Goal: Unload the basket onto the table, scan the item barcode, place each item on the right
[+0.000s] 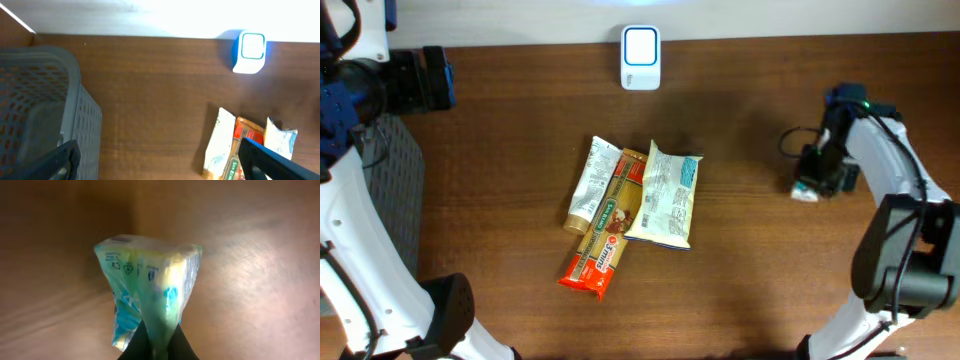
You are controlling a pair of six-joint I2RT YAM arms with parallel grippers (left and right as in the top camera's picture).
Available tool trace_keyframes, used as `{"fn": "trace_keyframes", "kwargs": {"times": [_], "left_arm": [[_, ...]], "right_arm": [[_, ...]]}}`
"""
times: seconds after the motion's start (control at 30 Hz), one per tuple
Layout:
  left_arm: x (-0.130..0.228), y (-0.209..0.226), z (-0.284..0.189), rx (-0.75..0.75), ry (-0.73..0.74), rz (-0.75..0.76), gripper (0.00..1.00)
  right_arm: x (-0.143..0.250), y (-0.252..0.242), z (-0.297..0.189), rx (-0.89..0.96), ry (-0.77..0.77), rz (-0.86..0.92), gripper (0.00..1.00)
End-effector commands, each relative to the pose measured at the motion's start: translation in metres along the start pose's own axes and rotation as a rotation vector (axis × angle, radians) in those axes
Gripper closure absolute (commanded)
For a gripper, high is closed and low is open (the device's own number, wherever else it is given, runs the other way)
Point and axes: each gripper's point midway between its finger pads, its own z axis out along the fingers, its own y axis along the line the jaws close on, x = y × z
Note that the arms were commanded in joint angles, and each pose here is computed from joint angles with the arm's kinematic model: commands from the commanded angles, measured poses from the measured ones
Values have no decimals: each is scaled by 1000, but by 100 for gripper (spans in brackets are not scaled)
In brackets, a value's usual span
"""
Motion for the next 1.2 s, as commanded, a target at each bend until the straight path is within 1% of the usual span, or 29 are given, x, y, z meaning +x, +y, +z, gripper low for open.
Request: {"fn": "trace_keyframes", "kwargs": {"times": [0.0, 0.03, 0.07, 0.1, 0.2, 0.27, 0.3, 0.33, 0.4, 0.43, 0.47, 0.53, 0.6, 0.63, 0.67, 0.7, 0.73, 0.8, 0.83, 0.9, 0.93, 0.97, 1.0, 1.03, 1.1, 1.17], "left_arm": [[0, -1, -1, 10, -3, 11, 1], [0, -1, -1, 10, -3, 11, 1], [0, -1, -1, 10, -3, 11, 1], [0, -1, -1, 10, -3, 11, 1], [0, -1, -1, 10, -4, 11, 1], [0, -1, -1, 10, -3, 11, 1], [0, -1, -1, 10, -3, 11, 1], [0, -1, -1, 10, -3, 12, 1], [0, -1, -1, 10, -3, 11, 1], [0, -1, -1, 10, -4, 12, 1], [0, -1, -1, 10, -3, 11, 1], [0, -1, -1, 10, -3, 12, 1], [0, -1, -1, 10, -3, 11, 1], [0, -1, -1, 10, -3, 11, 1], [0, -1, -1, 10, -3, 11, 1], [0, -1, -1, 10, -4, 11, 1], [0, -1, -1, 10, -3, 11, 1], [0, -1, -1, 10, -3, 11, 1], [0, -1, -1, 10, -3, 11, 1], [0, -1, -1, 10, -3, 11, 1], [0, -1, -1, 10, -3, 11, 1], [0, -1, -1, 10, -3, 11, 1], [0, -1, -1, 10, -3, 11, 1], [0, -1, -1, 10, -3, 11, 1], [0, -1, -1, 10, -3, 11, 1], [0, -1, -1, 10, -3, 11, 1]], "right_arm": [[4, -9, 2, -35, 18, 14, 64], [7, 3, -1, -102, 32, -75, 47], [13, 27, -9, -242, 50, -187, 21], [16, 41, -18, -332, 63, -225, 15], [26, 80, -39, -530, 91, -249, 14], [37, 107, -44, -567, 101, -316, 8], [50, 130, -43, -569, 101, -392, 7], [61, 145, -44, -569, 111, -442, 7], [96, 183, -46, -566, 142, -567, 19], [110, 204, -47, -567, 132, -628, 29], [114, 217, -46, -550, 99, -653, 31], [98, 248, -47, -529, -71, -720, 31], [50, 266, -56, -459, -335, -726, 31], [35, 276, -65, -479, -419, -723, 30], [21, 291, -76, -521, -505, -726, 27], [20, 309, -77, -582, -539, -749, 27], [27, 319, -71, -598, -529, -768, 28], [53, 338, -61, -594, -502, -828, 28], [63, 349, -63, -580, -529, -855, 29], [75, 359, -66, -581, -547, -881, 35], [77, 360, -65, -576, -547, -885, 41], [78, 359, -61, -569, -534, -886, 46], [80, 356, -54, -553, -510, -887, 49], [78, 343, -39, -479, -477, -872, 53], [65, 322, -26, -362, -471, -837, 53], [44, 298, -22, -293, -467, -778, 53]]}}
